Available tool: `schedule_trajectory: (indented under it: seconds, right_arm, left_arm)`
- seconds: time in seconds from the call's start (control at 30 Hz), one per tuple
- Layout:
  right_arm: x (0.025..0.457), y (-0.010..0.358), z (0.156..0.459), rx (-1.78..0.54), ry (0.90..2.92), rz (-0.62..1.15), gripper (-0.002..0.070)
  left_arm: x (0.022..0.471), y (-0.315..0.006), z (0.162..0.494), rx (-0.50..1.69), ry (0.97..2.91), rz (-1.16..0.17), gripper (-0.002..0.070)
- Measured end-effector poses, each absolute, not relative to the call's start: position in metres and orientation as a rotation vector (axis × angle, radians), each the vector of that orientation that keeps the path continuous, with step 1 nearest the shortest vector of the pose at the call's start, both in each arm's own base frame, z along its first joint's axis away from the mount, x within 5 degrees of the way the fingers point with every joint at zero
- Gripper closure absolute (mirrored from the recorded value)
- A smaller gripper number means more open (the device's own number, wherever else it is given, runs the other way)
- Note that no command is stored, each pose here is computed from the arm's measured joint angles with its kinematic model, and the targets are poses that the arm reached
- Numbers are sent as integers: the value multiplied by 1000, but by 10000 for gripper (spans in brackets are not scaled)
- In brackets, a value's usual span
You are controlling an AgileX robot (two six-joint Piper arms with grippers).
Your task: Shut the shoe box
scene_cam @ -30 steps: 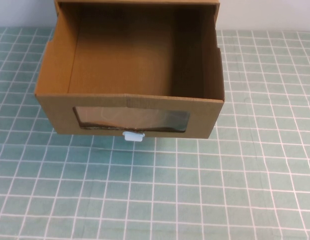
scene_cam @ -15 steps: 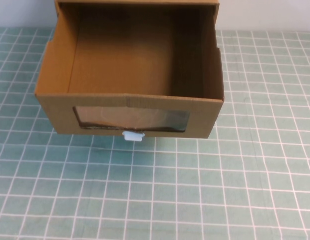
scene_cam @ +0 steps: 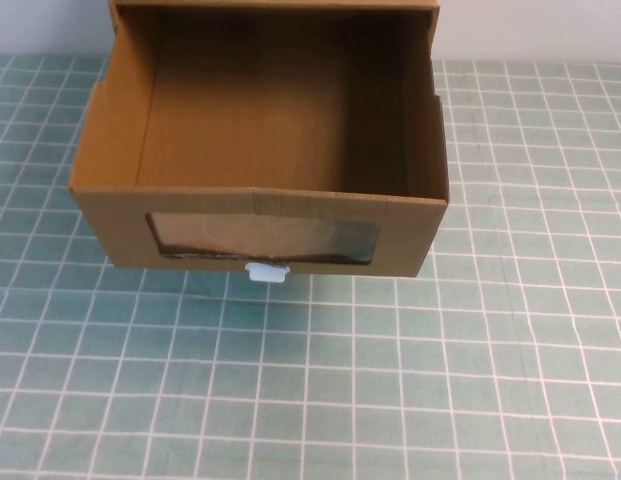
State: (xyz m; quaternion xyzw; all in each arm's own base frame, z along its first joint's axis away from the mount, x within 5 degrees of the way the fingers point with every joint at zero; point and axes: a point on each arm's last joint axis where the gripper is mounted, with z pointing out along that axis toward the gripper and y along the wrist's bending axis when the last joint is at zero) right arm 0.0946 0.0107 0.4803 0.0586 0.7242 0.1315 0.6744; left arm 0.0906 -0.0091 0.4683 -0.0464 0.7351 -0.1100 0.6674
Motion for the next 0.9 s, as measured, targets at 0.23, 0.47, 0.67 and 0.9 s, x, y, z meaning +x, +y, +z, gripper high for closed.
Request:
schedule_trajectory:
  seconds: [0.23, 0.47, 0.67, 0.9]
  right_arm:
    - [142, 46, 456, -229, 1840, 297, 690]
    - [157, 99, 434, -704, 1876, 406, 690]
    - [151, 144, 420, -1035, 1809, 481, 690]
    - [159, 175, 399, -1206, 1810, 487, 690]
  left_arm:
    - [154, -31, 462, 133, 1834, -294, 680]
    - [233, -62, 467, 394, 1912, -502, 680]
    - [306, -77, 465, 441, 1940, -609, 680]
    - [379, -108, 438, 520, 1983, -687, 680]
